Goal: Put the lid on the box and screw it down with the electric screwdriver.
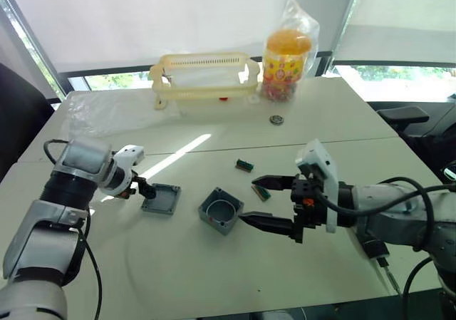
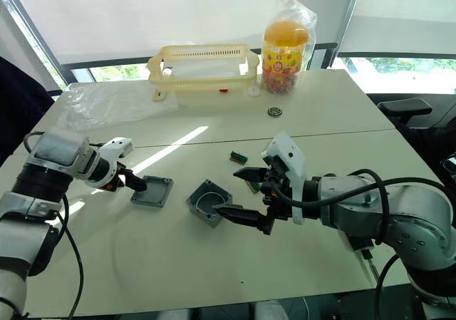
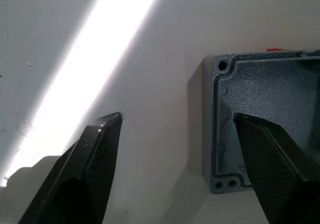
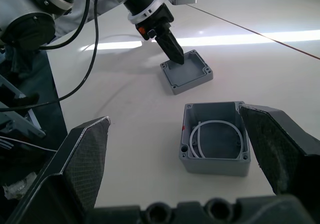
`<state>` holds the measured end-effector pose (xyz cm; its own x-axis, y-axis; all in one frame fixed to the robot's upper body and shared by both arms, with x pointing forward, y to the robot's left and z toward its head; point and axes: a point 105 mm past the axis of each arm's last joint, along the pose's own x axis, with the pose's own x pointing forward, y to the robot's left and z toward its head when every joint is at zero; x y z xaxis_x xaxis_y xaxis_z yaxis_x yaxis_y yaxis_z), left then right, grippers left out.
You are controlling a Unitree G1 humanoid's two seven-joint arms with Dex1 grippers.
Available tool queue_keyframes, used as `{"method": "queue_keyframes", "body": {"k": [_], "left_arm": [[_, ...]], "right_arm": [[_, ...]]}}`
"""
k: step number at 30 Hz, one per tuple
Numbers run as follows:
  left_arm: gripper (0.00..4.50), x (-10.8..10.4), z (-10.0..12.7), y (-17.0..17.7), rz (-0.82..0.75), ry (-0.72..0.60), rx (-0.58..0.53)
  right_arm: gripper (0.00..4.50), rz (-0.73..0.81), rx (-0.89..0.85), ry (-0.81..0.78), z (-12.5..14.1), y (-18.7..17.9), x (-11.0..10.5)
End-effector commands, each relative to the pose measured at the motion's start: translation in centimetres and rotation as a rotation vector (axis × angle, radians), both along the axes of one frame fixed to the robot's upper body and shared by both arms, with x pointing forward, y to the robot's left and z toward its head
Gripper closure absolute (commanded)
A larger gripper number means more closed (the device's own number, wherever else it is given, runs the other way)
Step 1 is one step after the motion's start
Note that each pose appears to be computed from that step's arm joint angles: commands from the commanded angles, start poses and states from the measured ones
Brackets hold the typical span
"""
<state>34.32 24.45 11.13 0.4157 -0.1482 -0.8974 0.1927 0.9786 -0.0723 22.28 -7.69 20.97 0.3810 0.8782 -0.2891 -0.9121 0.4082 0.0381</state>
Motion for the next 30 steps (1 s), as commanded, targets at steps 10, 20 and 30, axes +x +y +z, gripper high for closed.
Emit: {"method": "queue_keyframes", "body": {"k": [10, 20, 30], "left_arm": [[4.48, -1.5, -3.1, -0.7, 0.034, 0.072, -0.033], [4.48, 4.3, 10.9, -0.7, 0.004, -0.659, -0.297], [4.48, 3.3, 21.2, -5.3, -0.18, -1.362, -0.299]], "right_arm": [[0.0, -0.018, 0.018, -0.043, 1.0, -0.3, 0.3], [0.0, -0.137, 0.2, -0.04, 3.4, -1.7, 4.0], [0.0, -0.16, 0.469, -0.036, 9.7, 0.2, 10.4]]}}
